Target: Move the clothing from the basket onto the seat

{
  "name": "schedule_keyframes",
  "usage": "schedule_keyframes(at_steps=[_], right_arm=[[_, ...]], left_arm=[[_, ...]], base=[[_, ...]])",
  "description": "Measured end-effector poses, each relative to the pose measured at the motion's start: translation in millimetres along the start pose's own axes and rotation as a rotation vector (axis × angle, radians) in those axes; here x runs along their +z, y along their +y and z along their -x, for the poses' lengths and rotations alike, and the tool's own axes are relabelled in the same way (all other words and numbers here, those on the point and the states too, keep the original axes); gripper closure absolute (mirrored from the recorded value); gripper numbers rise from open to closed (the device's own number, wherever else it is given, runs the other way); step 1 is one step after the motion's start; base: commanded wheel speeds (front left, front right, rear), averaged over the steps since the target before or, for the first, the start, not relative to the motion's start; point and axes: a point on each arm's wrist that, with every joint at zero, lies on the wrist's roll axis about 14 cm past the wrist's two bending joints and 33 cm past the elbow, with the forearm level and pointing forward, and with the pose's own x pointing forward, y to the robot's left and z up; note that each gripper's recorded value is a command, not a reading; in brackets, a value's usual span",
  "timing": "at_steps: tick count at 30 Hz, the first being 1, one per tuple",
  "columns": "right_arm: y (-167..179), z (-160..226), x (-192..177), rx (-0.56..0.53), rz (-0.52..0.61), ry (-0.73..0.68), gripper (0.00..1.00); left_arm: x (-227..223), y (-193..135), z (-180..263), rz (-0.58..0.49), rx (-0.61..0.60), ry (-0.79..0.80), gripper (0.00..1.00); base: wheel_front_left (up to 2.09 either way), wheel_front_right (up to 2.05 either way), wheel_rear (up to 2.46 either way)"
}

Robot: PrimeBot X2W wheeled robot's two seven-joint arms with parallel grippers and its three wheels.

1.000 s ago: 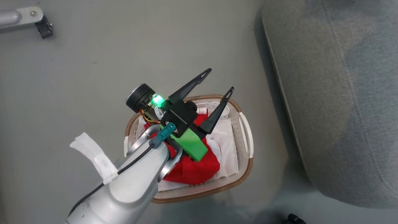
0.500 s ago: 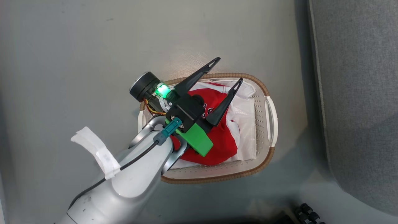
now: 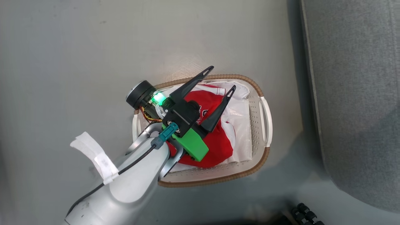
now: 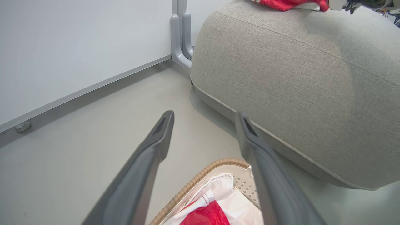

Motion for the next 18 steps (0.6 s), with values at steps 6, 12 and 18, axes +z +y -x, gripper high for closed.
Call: schedule_keyframes(at_steps=[6, 12, 18], right_arm=[[10, 17, 1, 0.052, 0.003, 0.001, 0.00], [11, 39, 8, 0.083, -0.016, -0.023, 0.00], [6, 54, 40, 0.101, -0.038, -0.105, 0.00]], left_arm=[[14, 1, 1, 0.008, 0.023, -0.028, 0.00], [32, 3, 8, 0.001, 0.057, -0.056, 0.00], [54, 10, 22, 0.013, 0.131, -0.097, 0.00]], base=[[0.00, 0.00, 0.00], [0.00, 0.00, 0.00], [0.00, 0.00, 0.00]])
